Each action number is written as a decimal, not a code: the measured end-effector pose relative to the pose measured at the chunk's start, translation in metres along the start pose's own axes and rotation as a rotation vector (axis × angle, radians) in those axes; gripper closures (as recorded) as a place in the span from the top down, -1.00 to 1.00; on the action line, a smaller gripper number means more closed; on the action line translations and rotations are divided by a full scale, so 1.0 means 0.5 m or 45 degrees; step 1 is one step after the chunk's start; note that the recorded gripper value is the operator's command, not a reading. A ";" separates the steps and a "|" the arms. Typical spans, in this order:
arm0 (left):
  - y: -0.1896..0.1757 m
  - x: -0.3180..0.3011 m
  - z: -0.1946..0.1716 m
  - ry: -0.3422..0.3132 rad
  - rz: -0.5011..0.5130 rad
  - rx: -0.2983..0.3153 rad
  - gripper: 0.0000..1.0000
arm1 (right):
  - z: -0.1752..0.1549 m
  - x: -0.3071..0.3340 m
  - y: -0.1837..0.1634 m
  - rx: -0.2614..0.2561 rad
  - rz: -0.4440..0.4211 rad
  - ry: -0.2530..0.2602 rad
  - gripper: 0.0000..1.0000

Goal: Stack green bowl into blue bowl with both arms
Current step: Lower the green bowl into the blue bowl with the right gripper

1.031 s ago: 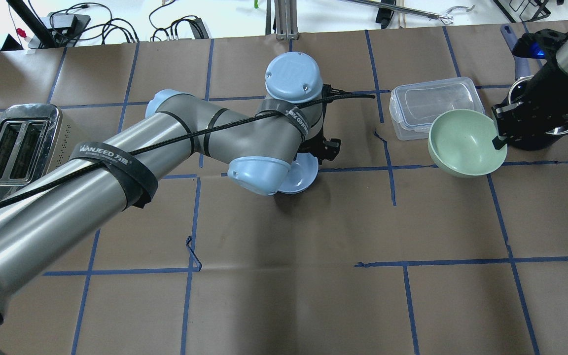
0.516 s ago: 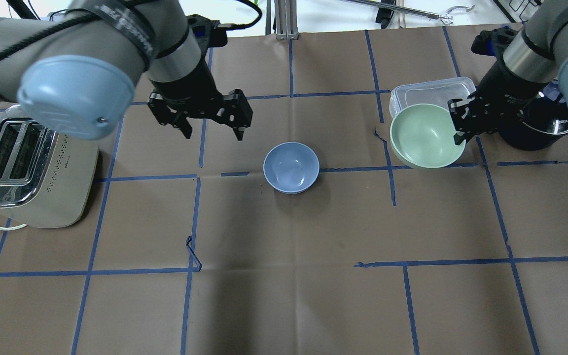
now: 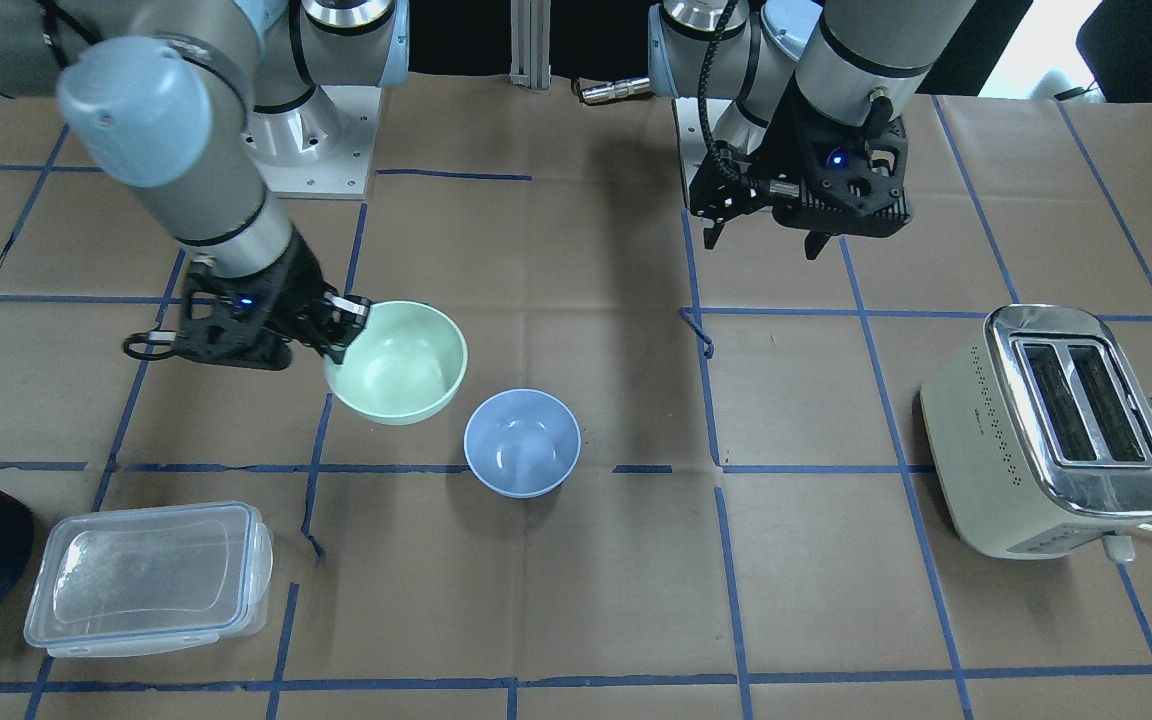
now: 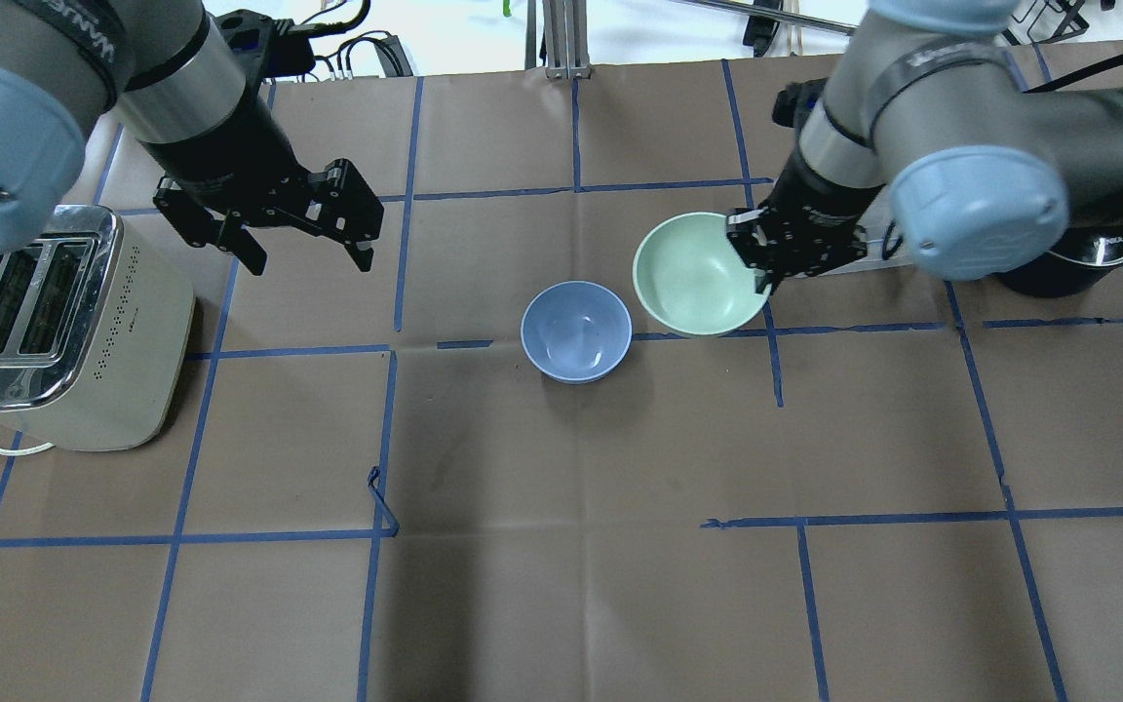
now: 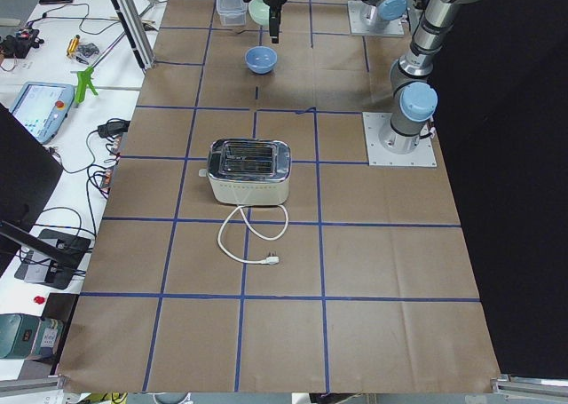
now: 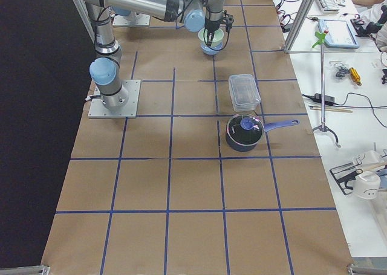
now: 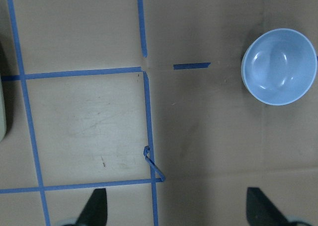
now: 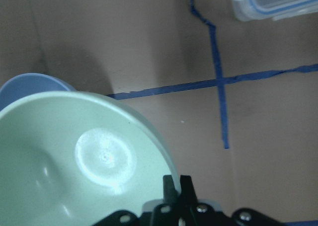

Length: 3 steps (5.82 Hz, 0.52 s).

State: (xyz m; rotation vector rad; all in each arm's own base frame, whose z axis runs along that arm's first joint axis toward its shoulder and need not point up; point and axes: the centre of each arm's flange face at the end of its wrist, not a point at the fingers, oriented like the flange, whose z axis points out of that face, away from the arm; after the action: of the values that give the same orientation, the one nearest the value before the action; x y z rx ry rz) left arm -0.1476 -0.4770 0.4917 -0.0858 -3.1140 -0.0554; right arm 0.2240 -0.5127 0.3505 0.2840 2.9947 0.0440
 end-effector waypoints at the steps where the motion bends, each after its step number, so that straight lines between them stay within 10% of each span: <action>1: 0.003 -0.005 -0.002 -0.018 0.005 0.001 0.96 | 0.032 -0.068 0.028 -0.003 0.029 -0.021 -0.89; 3: 0.005 -0.006 0.000 -0.022 0.007 0.004 0.96 | 0.071 -0.120 0.057 -0.029 0.040 -0.019 -0.88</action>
State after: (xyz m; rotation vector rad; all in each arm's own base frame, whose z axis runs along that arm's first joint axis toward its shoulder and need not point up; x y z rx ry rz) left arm -0.1444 -0.4748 0.4918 -0.0949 -3.1305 -0.0498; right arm 0.2922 -0.4953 0.3242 0.3279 2.9730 0.0785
